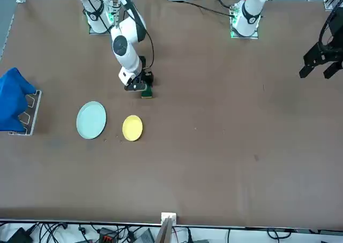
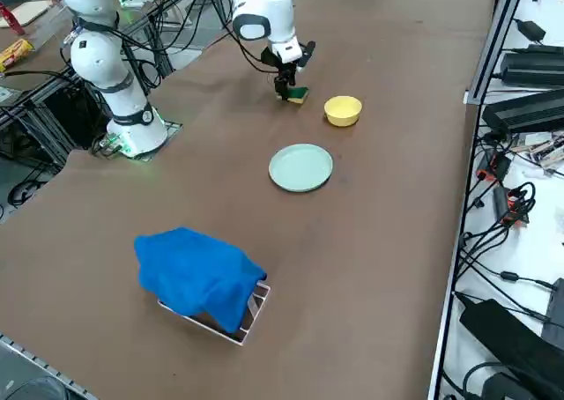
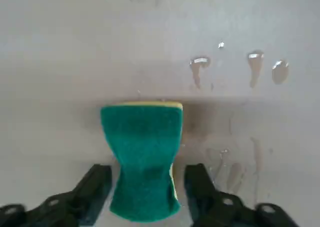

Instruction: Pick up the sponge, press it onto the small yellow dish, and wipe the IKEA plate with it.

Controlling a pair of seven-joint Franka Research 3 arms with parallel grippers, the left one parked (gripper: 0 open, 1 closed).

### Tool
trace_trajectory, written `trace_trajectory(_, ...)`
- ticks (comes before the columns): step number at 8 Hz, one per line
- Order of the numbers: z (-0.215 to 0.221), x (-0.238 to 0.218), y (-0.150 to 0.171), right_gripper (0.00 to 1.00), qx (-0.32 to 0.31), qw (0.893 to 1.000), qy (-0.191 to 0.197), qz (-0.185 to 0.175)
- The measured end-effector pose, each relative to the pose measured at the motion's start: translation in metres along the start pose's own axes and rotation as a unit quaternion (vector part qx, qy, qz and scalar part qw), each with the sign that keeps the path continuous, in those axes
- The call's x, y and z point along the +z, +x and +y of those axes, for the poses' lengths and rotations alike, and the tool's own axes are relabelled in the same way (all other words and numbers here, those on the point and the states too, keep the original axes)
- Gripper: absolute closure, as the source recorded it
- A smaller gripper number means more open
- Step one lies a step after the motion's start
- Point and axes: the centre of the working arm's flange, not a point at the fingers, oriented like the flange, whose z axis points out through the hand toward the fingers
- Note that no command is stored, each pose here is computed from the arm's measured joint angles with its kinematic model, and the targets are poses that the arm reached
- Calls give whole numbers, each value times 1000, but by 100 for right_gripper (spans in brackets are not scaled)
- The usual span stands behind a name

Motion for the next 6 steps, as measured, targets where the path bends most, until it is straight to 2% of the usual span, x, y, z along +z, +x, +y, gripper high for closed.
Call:
trace_trajectory(3,11,-64,34,0,7,1000,15,16)
trace_trajectory(6,43,-167,104,0,-4,1000,-8,5)
